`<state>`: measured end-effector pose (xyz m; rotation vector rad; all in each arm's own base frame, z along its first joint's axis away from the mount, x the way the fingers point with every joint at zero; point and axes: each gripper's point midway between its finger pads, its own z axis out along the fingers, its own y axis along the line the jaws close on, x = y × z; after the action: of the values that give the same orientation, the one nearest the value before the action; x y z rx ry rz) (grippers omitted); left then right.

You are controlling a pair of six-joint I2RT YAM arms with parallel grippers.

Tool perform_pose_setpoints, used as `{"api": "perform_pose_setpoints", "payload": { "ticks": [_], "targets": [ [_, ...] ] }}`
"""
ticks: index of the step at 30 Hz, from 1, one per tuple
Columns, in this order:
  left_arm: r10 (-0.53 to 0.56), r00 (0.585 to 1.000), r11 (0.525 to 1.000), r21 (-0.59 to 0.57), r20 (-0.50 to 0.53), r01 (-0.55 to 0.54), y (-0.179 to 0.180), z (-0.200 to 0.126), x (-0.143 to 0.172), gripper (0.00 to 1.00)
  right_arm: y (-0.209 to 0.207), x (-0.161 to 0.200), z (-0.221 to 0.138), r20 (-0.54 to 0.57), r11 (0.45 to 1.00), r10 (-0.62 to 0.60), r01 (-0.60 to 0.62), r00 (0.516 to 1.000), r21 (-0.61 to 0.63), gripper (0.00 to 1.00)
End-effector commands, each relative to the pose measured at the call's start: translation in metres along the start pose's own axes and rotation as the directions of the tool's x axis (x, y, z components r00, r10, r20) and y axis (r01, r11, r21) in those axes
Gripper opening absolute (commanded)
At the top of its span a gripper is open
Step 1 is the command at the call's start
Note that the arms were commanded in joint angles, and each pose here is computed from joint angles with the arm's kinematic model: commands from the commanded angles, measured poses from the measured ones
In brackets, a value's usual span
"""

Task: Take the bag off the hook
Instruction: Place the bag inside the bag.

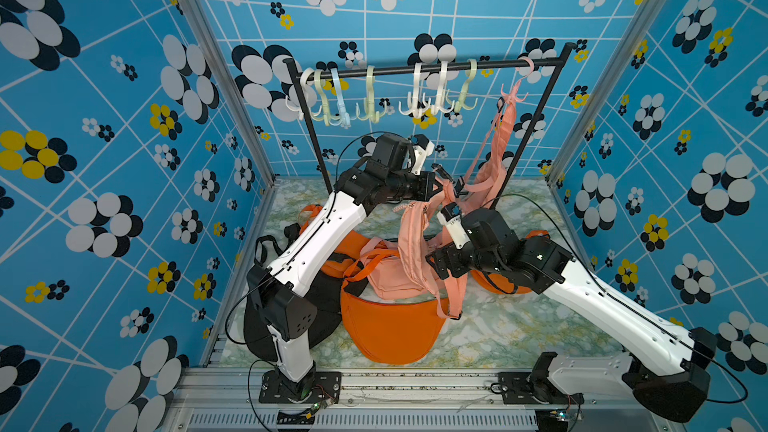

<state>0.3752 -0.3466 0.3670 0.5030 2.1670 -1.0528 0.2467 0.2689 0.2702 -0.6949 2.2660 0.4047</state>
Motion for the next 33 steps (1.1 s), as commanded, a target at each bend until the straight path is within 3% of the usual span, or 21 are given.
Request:
{"api": "perform_pose_setpoints", "payload": {
  "ticks": [1, 4, 9, 12, 13, 14, 16, 18, 22, 25, 29, 33],
  "targets": [
    [-0.019, 0.999, 1.0, 0.02, 0.043, 0.018, -0.005, -0.008, -0.015, 0.0, 0.01, -0.003, 0.022, 0.029, 0.998, -0.06, 0.059, 0.998, 0.038, 0.95],
    [-0.033, 0.998, 0.999, 0.025, 0.049, 0.032, -0.004, -0.011, -0.016, 0.0, 0.015, -0.003, 0.044, 0.053, 0.995, -0.074, 0.07, 0.996, 0.067, 0.94],
    [-0.064, 0.996, 0.997, 0.037, 0.066, 0.061, 0.0, -0.019, -0.017, 0.0, 0.007, -0.018, 0.065, 0.191, 0.993, -0.01, -0.013, 0.981, 0.121, 0.94],
    [-0.089, 0.993, 0.995, 0.053, 0.076, 0.085, 0.003, -0.023, -0.018, 0.0, 0.003, -0.021, 0.075, 0.205, 0.988, -0.01, -0.023, 0.979, 0.155, 0.85],
    [-0.096, 0.992, 0.994, 0.058, 0.077, 0.092, 0.004, -0.024, -0.018, 0.0, 0.003, -0.021, 0.078, 0.201, 0.988, -0.011, -0.021, 0.979, 0.154, 0.74],
    [-0.1, 0.992, 0.994, 0.058, 0.08, 0.095, 0.005, -0.026, -0.018, 0.0, 0.006, -0.02, 0.079, 0.19, 0.991, -0.009, -0.017, 0.982, 0.132, 0.51],
    [-0.098, 0.992, 0.994, 0.05, 0.078, 0.094, 0.007, -0.028, -0.017, 0.0, 0.009, -0.016, 0.078, 0.151, 0.996, 0.002, -0.015, 0.989, 0.088, 0.19],
    [-0.095, 0.993, 0.995, 0.033, 0.067, 0.093, 0.01, -0.029, -0.013, 0.0, 0.011, -0.008, 0.071, 0.087, 0.999, 0.015, -0.017, 0.996, 0.029, 0.08],
    [-0.104, 0.994, 0.995, 0.003, 0.041, 0.104, 0.021, -0.03, -0.004, 0.0, 0.014, 0.014, 0.05, -0.08, 0.99, 0.052, -0.062, 0.995, -0.124, 0.02],
    [-0.113, 0.994, 0.993, -0.02, 0.007, 0.113, 0.029, -0.028, 0.005, 0.0, 0.013, 0.036, 0.026, -0.257, 0.974, 0.071, -0.123, 0.964, -0.192, 0.0],
    [-0.128, 0.991, 0.992, -0.028, -0.039, 0.127, 0.034, -0.023, 0.018, 0.0, -0.006, 0.065, -0.003, -0.442, 0.968, 0.159, -0.227, 0.883, -0.105, 0.0],
    [-0.156, 0.98, 0.988, -0.027, -0.122, 0.154, 0.036, -0.002, 0.041, 0.0, -0.019, 0.081, -0.028, -0.512, 0.939, 0.272, -0.341, 0.815, -0.044, 0.0]
  ]
}}
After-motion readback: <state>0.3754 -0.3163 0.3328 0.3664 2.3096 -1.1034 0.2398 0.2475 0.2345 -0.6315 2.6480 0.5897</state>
